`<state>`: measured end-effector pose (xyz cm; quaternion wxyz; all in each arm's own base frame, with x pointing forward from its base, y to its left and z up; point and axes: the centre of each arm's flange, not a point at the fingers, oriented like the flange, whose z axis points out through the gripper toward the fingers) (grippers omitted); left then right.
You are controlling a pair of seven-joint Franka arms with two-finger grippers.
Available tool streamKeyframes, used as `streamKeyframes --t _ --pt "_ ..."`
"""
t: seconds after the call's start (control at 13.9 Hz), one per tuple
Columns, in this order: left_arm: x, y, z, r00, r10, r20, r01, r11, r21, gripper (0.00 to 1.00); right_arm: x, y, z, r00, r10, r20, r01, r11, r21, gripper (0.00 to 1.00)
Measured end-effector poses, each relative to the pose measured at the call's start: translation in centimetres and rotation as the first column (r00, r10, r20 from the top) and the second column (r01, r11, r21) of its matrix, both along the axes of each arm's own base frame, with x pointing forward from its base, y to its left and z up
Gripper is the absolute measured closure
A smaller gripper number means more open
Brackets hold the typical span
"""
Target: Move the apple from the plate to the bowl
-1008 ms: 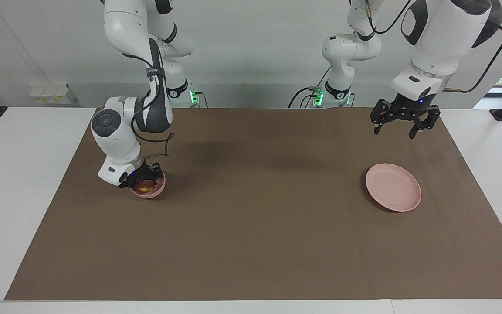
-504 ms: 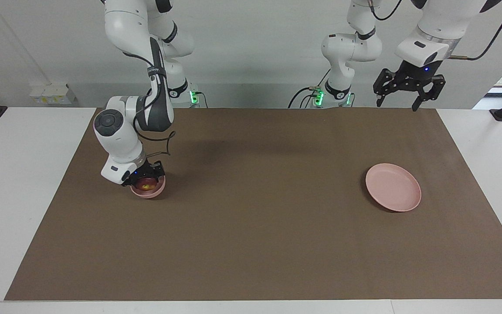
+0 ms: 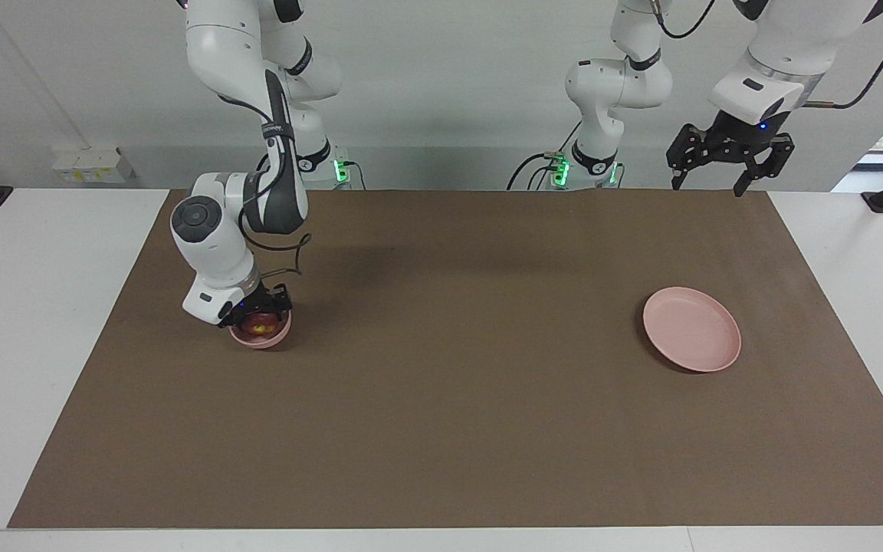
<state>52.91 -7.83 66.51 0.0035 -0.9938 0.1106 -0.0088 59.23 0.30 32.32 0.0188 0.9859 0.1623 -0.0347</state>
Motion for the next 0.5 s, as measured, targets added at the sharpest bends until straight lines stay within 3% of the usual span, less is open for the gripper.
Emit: streamKeyframes --t 0.07,0.14,0.29,0.5 --pt "0.0 -0.1 0.0 1.000 -0.002 0.001 0.002 1.000 0.000 0.00 0.0 0.0 0.0 1.000 0.000 0.001 0.000 1.000 0.000 0.03" --pt "0.0 -0.2 0.1 1.000 -0.004 0.002 0.004 1.000 0.000 0.00 0.0 0.0 0.1 1.000 0.000 0.002 0.000 1.000 0.000 0.00" --pt "-0.1 -0.2 0.2 1.000 -0.004 0.005 0.004 1.000 -0.001 0.00 0.2 0.1 0.4 1.000 -0.006 0.011 0.006 1.000 0.000 0.00" --pt "-0.2 -0.2 0.3 1.000 -0.004 0.005 0.004 1.000 -0.001 0.00 1.0 0.6 3.6 0.995 -0.077 0.061 0.077 0.997 0.006 0.00"
